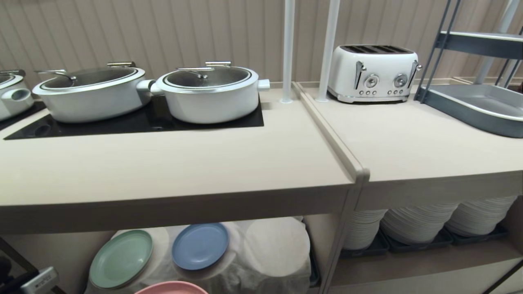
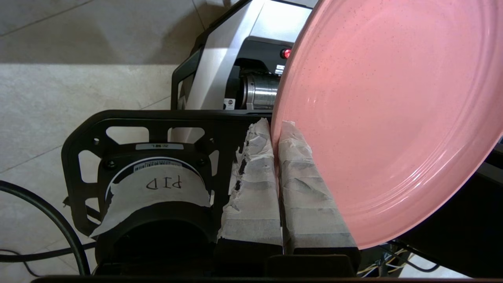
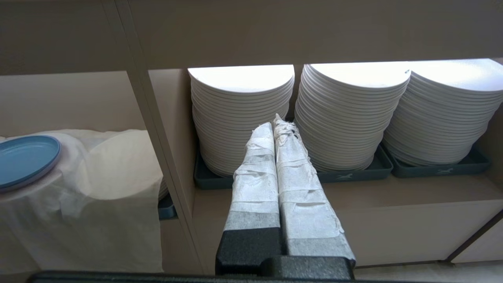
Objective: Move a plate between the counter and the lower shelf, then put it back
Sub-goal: Put the plate in the cupboard
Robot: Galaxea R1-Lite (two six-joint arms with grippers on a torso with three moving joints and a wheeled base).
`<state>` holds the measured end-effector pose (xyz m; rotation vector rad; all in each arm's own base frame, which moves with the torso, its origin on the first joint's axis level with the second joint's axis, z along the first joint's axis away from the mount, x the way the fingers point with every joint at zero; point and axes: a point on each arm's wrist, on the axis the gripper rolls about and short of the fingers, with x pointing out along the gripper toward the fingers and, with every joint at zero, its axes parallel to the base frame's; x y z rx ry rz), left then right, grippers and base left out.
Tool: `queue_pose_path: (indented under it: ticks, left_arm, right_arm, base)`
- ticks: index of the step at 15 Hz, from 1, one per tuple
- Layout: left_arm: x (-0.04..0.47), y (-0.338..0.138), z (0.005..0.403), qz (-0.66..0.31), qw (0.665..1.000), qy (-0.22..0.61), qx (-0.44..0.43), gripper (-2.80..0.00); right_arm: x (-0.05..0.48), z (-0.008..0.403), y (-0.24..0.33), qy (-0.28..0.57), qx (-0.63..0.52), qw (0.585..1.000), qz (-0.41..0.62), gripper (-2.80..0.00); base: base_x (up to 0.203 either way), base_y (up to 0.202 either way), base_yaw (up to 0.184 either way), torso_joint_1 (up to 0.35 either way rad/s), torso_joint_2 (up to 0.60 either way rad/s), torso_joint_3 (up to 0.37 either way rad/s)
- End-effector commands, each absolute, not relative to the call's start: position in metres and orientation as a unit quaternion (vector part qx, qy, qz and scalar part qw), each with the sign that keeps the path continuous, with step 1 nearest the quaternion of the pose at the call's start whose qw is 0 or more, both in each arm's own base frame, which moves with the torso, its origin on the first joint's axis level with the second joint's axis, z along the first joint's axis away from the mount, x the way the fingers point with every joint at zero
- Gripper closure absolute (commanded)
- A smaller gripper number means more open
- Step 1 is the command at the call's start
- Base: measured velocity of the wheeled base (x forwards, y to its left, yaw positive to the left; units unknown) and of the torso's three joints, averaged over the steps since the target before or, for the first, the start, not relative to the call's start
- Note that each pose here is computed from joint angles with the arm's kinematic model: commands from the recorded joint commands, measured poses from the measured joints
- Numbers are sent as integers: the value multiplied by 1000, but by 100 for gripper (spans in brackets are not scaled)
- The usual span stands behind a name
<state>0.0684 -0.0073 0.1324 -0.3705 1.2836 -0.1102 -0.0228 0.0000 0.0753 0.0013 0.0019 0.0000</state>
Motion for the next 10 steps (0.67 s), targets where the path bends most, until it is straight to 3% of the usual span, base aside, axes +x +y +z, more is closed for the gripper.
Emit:
queue_pose_path:
  ticks: [1,10]
  left_arm:
    - [68,-7,132,-51,781,597,-173,0]
    - [68,-7,132,-50,780,599,-174,0]
  right_arm:
    - [-23,75,0,2,1,1000,0,0]
    - [-23,75,0,1,1,1000,0,0]
  base:
    - [0,0,0,-237,511,295]
    - [0,0,0,-215,504,287]
